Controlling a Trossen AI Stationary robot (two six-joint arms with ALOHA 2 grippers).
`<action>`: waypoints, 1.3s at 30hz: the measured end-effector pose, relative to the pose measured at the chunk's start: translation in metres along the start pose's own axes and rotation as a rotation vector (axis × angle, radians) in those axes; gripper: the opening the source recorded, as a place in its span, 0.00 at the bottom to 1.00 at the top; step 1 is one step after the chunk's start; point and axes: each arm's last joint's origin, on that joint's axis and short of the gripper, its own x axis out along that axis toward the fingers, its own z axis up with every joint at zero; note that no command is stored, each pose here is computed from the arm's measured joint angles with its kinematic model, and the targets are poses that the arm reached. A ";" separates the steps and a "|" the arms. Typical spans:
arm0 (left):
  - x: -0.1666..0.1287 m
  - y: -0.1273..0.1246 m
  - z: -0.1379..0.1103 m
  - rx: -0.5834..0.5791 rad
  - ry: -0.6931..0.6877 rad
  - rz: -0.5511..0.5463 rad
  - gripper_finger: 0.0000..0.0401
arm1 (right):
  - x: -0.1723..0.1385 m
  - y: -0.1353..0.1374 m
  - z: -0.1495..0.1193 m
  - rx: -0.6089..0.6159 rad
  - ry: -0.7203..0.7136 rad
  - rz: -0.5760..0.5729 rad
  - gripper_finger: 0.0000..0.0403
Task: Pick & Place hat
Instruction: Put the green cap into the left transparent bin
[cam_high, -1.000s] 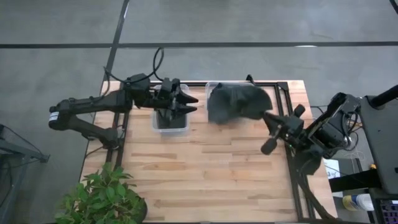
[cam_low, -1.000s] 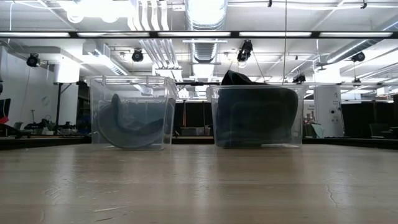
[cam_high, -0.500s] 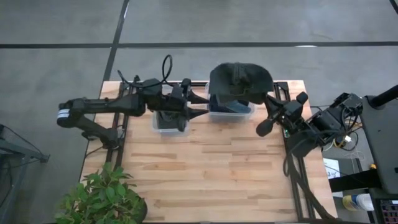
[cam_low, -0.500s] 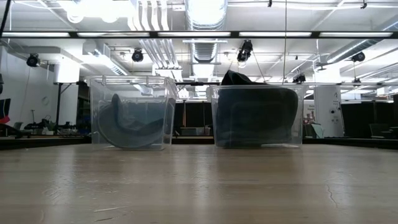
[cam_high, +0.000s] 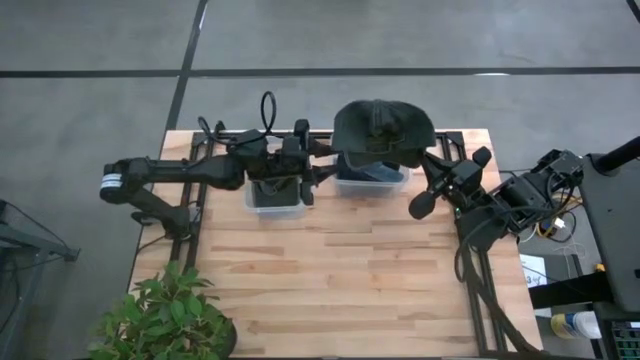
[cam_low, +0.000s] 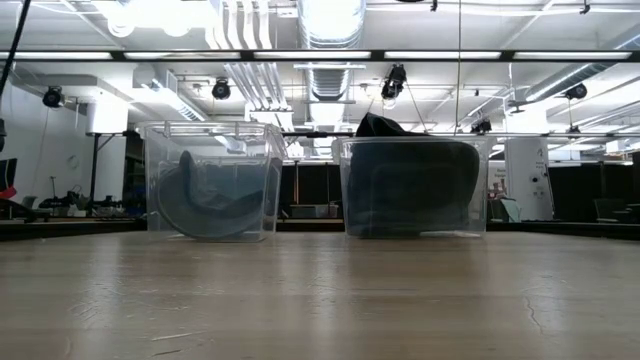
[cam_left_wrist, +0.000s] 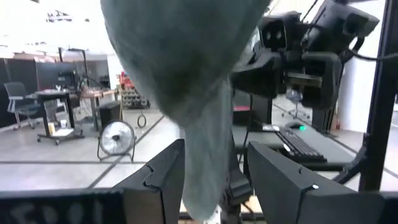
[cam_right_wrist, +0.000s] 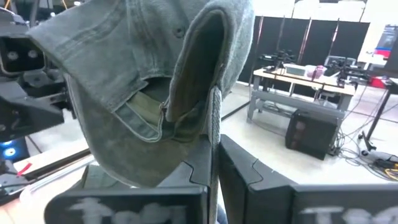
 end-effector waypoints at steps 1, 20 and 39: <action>0.001 0.000 0.000 0.001 -0.011 0.000 0.42 | 0.000 0.000 0.000 0.002 0.004 0.006 0.02; 0.004 0.003 -0.003 -0.106 -0.029 0.107 0.28 | 0.002 0.013 -0.001 -0.037 0.010 0.018 0.02; -0.018 0.006 0.024 -0.225 0.046 0.188 0.02 | 0.003 0.015 -0.002 -0.195 0.035 0.069 0.32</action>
